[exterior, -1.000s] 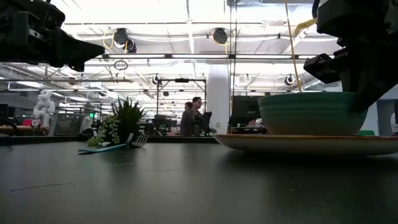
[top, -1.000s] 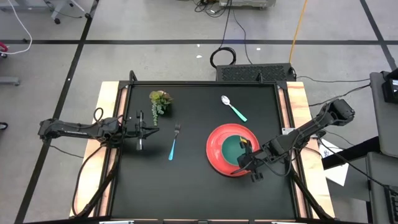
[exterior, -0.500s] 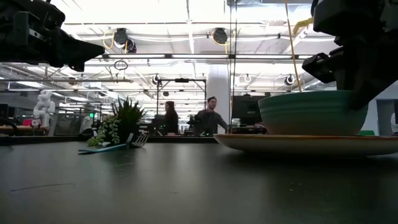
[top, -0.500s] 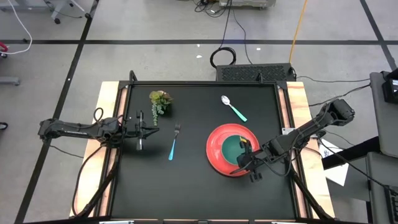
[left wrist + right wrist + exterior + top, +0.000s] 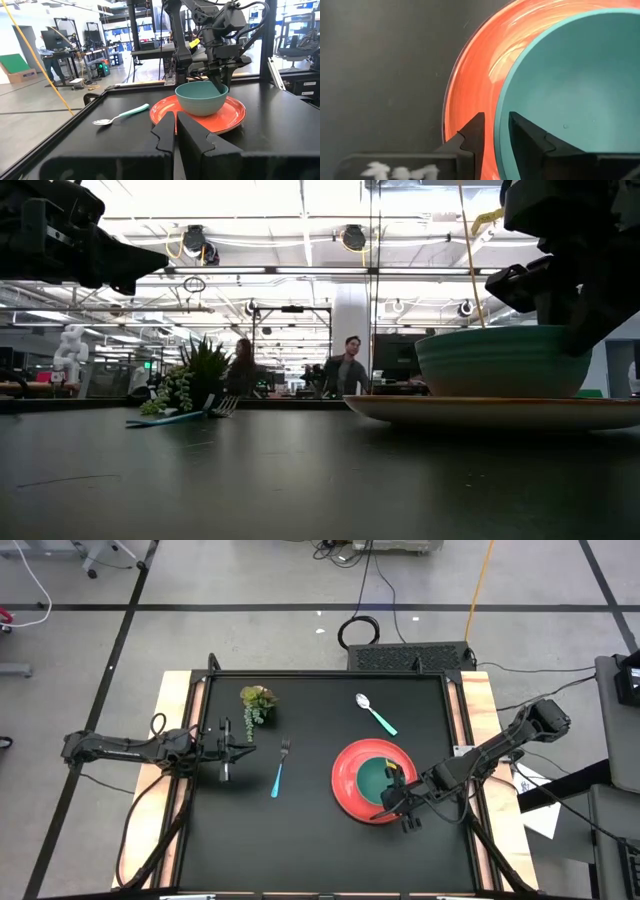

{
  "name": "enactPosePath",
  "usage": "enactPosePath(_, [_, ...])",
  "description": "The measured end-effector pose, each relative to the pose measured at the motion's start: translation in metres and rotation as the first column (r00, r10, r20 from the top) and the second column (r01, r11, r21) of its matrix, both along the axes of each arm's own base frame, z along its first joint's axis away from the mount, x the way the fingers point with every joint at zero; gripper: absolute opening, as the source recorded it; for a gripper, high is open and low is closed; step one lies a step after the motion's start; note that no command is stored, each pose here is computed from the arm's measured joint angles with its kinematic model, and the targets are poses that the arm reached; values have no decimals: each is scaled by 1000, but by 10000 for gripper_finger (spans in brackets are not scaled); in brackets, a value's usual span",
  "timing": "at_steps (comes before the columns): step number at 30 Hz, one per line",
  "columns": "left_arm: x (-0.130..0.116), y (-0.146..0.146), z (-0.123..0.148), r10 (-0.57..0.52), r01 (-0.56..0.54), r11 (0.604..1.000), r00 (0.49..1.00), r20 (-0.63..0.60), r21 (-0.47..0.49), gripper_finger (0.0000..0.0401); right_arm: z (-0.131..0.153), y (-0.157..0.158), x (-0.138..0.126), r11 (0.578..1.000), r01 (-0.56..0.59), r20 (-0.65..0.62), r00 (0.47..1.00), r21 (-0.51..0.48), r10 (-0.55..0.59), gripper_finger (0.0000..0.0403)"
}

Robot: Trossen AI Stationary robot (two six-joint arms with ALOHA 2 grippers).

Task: Set table place
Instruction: Put the blue fork on the orange plate to the left of the green bowl

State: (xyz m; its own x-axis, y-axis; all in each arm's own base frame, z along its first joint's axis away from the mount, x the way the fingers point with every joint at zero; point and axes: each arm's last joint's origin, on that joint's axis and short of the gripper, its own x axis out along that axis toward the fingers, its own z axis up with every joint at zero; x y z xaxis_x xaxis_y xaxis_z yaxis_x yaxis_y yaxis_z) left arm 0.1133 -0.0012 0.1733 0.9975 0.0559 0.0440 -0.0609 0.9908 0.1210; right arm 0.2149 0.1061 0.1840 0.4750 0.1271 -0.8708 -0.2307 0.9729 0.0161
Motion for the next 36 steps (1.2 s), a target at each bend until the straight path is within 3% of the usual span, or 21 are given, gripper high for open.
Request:
enactPosePath(14, [0, 0, 0, 0, 0, 1000, 1000, -1, 0, 24, 33, -6, -11, 998, -62, 162, 985, 24, 57, 74])
enactPosePath(25, [0, 0, 0, 0, 0, 1000, 1000, -4, 0, 24, 52, -10, -17, 992, -122, 298, 947, -14, 120, 5])
enactPosePath(36, [0, 0, -1, 0, 0, 1000, 1000, -8, 1, 24, 52, -9, -16, 991, -135, 302, 943, -27, 136, 1])
